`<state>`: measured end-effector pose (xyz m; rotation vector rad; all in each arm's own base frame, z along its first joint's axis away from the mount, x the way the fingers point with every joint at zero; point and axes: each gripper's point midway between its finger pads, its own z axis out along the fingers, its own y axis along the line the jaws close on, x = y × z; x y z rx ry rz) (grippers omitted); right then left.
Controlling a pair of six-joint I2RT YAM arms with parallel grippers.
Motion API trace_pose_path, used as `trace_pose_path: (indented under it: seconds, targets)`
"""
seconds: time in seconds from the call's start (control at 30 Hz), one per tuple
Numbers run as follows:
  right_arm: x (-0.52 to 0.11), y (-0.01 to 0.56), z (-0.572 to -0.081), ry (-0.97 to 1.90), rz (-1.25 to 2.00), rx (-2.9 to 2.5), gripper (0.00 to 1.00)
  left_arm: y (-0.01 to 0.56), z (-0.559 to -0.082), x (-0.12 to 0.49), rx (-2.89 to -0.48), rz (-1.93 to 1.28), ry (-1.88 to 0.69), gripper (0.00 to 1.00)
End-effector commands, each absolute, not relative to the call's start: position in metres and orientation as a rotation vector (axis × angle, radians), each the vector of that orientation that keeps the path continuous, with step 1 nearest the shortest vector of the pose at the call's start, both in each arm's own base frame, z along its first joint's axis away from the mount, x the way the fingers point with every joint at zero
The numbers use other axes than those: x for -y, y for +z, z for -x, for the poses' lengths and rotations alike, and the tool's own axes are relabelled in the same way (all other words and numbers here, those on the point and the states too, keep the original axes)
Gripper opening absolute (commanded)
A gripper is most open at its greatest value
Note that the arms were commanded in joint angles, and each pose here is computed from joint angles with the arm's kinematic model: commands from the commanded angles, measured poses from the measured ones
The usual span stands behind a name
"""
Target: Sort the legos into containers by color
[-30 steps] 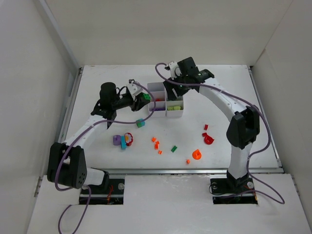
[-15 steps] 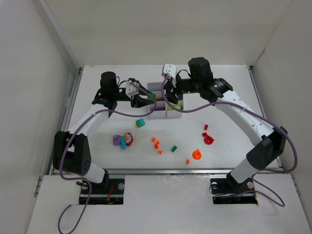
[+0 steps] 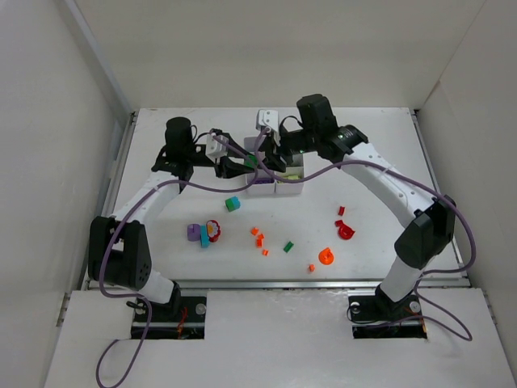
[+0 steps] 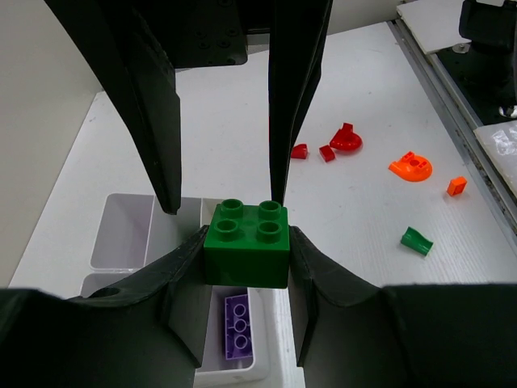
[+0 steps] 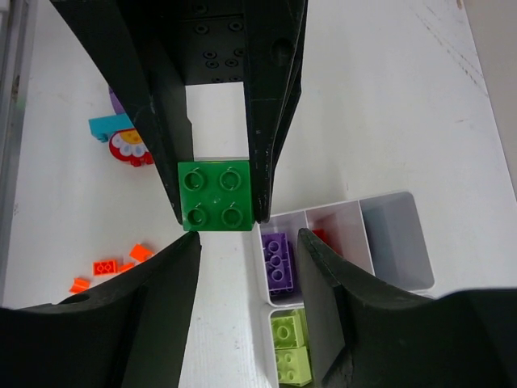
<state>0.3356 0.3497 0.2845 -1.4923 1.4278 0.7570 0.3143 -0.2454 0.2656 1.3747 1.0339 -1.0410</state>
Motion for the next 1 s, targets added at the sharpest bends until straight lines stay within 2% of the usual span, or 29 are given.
trace_pose_path:
  seconds: [0.0, 0.17, 0.3, 0.43, 0.5, 0.6, 0.77, 0.97]
  targets:
    - [-0.365, 0.318, -0.325, 0.787, 1.518, -1.279, 0.57, 0.284, -0.311, 0.247, -0.949, -1.409, -1.044, 0.00]
    - [-0.368, 0.318, -0.322, 0.793, 1.524, -1.273, 0.56, 0.285, -0.317, 0.247, -0.969, -1.391, -1.019, 0.00]
    - [-0.370, 0.316, -0.320, 0.816, 1.533, -1.272, 0.59, 0.288, -0.332, 0.248, -0.991, -1.354, -0.950, 0.00]
    - [-0.372, 0.319, -0.319, 0.814, 1.520, -1.287, 0.59, 0.288, -0.327, 0.251, -0.996, -1.357, -0.984, 0.00]
    - [-0.376, 0.320, -0.317, 0.816, 1.525, -1.272, 0.53, 0.288, -0.325, 0.251, -0.996, -1.360, -1.000, 0.00]
    - [-0.374, 0.315, -0.320, 0.805, 1.515, -1.302, 0.52, 0.288, -0.321, 0.251, -0.989, -1.365, -1.008, 0.00]
    - [-0.368, 0.302, -0.327, 0.755, 1.497, -1.375, 0.60, 0.289, -0.315, 0.250, -0.977, -1.375, -1.022, 0.00]
    - [-0.364, 0.298, -0.333, 0.711, 1.485, -1.411, 0.64, 0.286, -0.311, 0.250, -0.972, -1.384, -1.044, 0.00]
